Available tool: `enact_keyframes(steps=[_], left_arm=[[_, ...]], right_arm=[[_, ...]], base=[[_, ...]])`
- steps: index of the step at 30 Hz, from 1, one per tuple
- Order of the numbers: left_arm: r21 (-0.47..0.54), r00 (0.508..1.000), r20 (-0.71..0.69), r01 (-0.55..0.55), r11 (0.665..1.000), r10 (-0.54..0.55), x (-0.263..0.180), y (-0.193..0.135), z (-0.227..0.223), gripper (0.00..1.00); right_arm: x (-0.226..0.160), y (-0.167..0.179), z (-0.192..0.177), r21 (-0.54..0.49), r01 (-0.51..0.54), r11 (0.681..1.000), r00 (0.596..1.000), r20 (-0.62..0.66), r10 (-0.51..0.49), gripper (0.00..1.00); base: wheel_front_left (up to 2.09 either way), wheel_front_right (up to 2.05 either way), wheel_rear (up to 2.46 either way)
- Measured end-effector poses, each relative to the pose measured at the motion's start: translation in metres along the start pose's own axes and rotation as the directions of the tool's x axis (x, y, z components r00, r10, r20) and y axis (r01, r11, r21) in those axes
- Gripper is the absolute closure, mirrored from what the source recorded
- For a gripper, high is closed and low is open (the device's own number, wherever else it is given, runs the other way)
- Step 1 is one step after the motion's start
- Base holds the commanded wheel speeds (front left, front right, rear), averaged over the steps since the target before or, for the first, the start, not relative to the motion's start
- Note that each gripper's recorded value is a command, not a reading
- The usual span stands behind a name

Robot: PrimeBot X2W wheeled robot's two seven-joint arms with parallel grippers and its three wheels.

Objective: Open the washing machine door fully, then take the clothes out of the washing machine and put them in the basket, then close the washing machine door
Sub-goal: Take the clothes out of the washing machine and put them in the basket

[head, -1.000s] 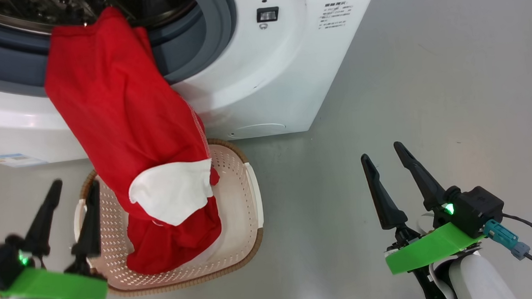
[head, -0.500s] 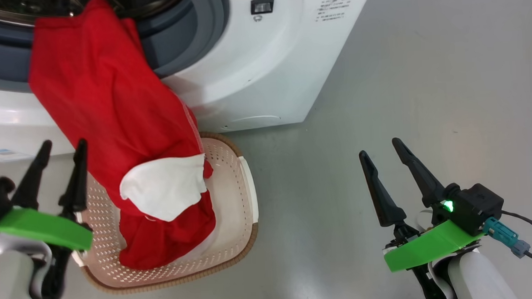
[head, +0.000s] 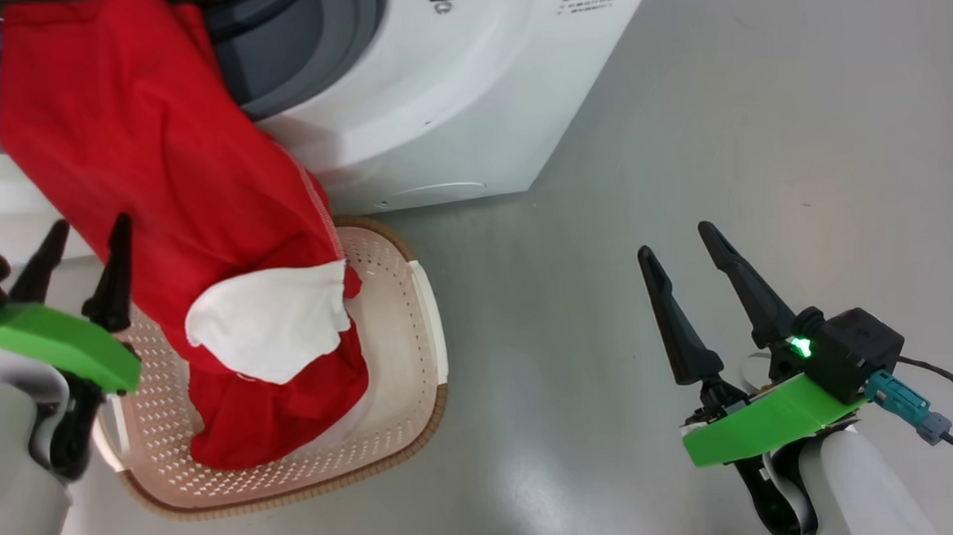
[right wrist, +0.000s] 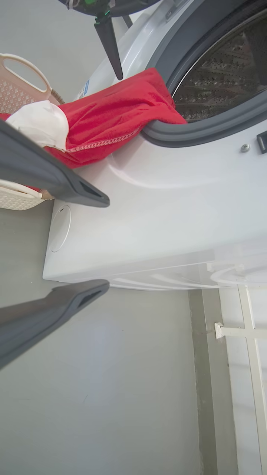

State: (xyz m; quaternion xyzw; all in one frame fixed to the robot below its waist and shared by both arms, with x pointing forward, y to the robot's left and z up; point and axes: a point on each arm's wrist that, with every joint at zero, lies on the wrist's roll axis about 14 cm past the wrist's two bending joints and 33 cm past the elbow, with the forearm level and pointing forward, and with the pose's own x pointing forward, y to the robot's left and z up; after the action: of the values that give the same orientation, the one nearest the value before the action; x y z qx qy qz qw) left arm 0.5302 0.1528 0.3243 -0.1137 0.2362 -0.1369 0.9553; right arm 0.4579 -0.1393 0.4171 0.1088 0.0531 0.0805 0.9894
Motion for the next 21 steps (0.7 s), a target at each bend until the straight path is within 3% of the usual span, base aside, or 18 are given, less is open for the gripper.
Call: enact_keyframes(steps=[20,21], left_arm=[[0.037,0.998,-0.003,0.065,0.997,-0.065,0.032,-0.013,0.013,0.0],[0.036,0.998,0.003,0.066,0.997,-0.066,0.033,-0.013,0.016,0.06]], right_arm=[[-0.007,-0.009,-0.006,-0.011,0.025,1.0,0.999,-0.023,-0.025,0.0],[-0.007,-0.009,-0.006,-0.011,0.025,1.0,0.999,-0.023,-0.025,0.0]], base=[[0.0,0.0,0.0],[0.0,0.0,0.0]])
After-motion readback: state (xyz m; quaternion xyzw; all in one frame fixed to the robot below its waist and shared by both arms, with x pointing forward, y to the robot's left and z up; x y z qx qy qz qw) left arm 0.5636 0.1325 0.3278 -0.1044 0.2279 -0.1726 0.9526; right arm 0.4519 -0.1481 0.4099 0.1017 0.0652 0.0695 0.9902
